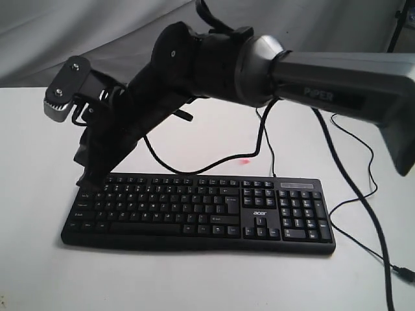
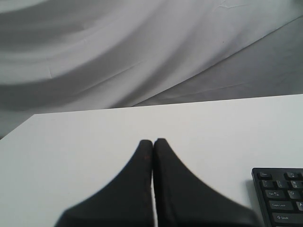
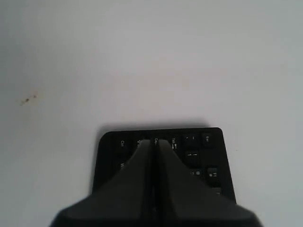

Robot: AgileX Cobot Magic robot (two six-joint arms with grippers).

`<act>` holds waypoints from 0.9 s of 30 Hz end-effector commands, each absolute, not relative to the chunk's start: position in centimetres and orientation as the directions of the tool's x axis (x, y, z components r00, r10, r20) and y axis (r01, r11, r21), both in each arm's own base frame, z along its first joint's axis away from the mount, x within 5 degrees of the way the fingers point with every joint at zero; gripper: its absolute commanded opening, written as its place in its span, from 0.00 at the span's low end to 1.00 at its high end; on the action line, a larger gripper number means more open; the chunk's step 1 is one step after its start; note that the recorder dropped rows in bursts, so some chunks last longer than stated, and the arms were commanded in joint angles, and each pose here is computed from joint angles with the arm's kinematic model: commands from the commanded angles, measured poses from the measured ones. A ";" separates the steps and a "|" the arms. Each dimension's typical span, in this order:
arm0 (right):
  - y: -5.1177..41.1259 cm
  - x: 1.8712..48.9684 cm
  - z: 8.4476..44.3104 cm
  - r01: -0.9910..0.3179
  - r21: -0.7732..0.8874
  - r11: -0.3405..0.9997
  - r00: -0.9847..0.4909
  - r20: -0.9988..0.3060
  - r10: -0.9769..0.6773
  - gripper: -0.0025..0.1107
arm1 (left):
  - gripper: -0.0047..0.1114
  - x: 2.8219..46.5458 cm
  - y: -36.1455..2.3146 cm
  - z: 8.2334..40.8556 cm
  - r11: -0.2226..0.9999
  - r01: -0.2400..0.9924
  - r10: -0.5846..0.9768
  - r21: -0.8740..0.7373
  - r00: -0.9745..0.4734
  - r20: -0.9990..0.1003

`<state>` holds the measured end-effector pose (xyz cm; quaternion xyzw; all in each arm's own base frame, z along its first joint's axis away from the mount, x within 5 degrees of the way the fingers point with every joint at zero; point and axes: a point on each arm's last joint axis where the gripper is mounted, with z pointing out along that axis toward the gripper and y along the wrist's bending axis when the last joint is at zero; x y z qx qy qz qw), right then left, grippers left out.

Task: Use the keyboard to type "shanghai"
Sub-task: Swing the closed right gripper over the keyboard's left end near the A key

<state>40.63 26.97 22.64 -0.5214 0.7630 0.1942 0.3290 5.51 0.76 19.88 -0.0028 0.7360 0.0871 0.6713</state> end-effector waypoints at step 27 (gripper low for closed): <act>28.9 41.2 16.7 -0.942 -0.055 0.332 -0.210 -0.676 -0.706 0.02 | 0.05 5.6 0.7 19.7 0.986 -0.117 0.110 0.121 -0.101 -0.989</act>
